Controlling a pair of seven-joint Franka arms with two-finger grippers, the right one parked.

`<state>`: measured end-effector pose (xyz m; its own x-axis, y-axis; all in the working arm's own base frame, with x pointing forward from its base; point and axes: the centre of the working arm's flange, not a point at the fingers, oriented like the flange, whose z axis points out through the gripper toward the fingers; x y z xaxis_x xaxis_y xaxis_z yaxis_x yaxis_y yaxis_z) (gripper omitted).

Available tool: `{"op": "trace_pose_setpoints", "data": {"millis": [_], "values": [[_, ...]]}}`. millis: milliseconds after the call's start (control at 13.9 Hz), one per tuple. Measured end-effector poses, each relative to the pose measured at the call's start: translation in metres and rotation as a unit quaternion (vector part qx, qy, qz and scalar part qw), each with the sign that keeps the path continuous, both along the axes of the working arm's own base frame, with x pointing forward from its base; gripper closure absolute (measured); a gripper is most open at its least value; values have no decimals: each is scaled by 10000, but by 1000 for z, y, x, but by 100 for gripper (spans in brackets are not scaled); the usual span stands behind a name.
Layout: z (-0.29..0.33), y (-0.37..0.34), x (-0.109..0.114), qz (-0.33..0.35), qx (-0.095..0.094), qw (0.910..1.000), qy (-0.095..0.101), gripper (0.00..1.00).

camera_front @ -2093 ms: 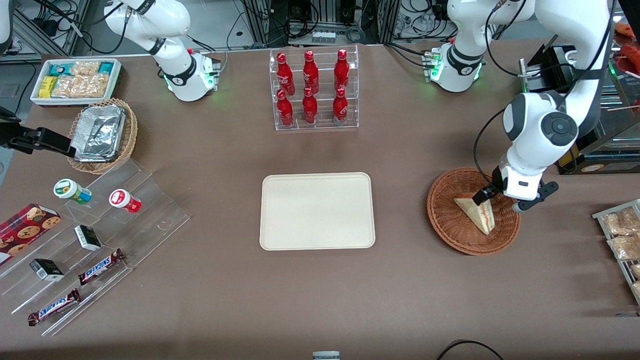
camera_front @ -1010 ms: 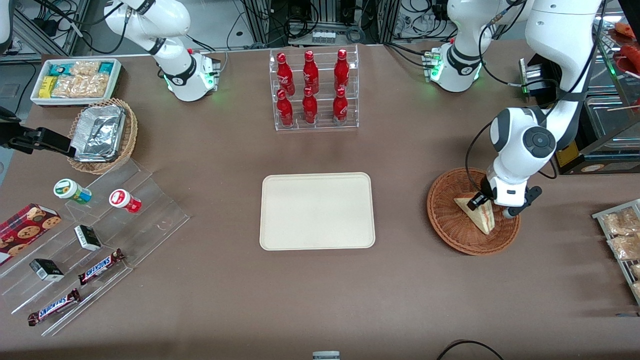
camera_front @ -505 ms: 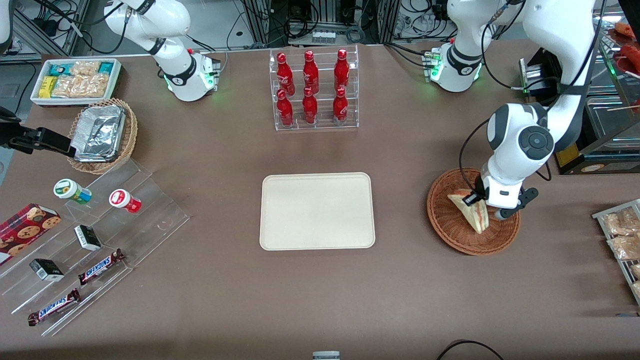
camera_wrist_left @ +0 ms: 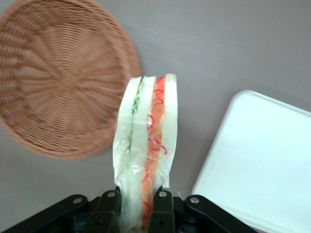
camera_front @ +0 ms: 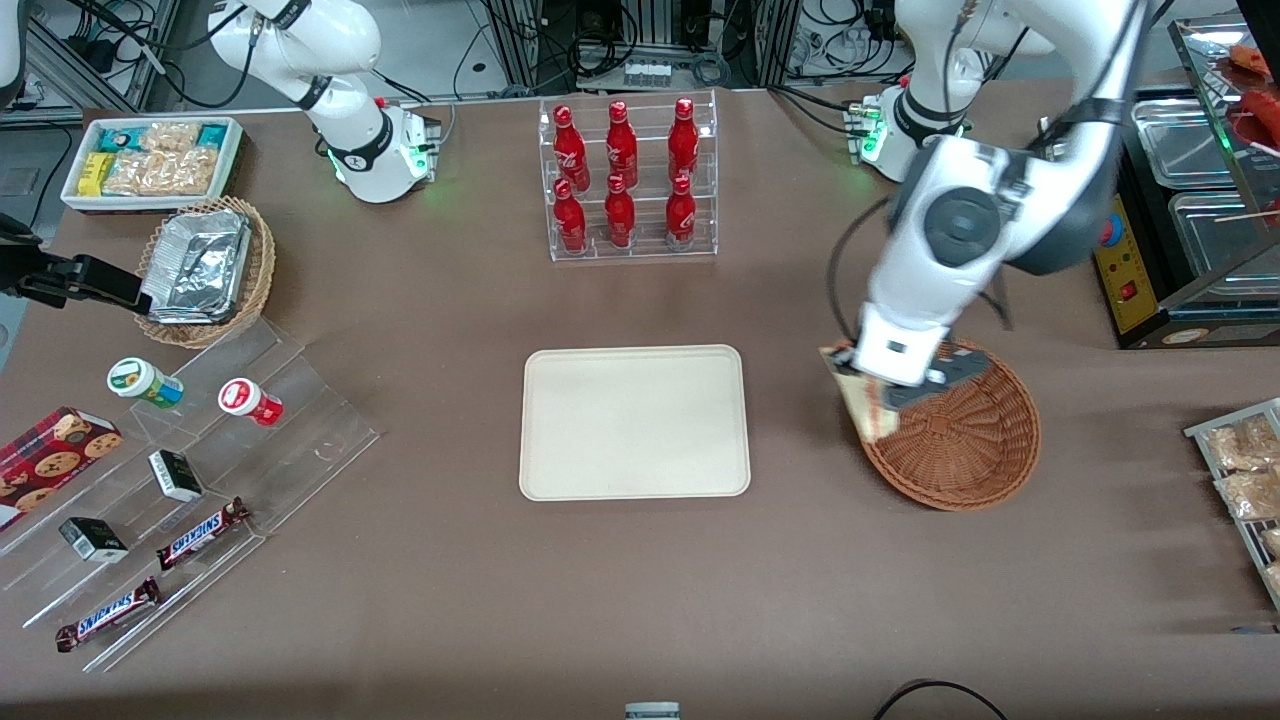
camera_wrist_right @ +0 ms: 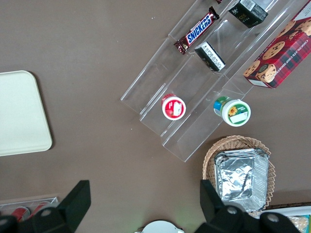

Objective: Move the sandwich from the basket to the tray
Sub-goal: 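Lift the sandwich and carry it with the left gripper to the tray, then lower the sandwich onto the cream tray and open the left gripper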

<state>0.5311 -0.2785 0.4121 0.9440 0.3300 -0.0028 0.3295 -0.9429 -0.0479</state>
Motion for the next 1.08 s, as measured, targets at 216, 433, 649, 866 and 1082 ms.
{"op": "trace_pose_setpoints", "data": {"millis": [216, 433, 649, 866, 1082], "values": [[-17, -90, -15, -300, -46, 9995, -12, 79], [-62, -177, -27, -646, -58, 9979, 64, 79], [-108, -230, -32, -920, -256, 9954, -85, 79], [-139, -257, -41, -1095, -386, 9931, -187, 79], [-165, -274, -51, -1282, -370, 9907, -254, 79]]}}
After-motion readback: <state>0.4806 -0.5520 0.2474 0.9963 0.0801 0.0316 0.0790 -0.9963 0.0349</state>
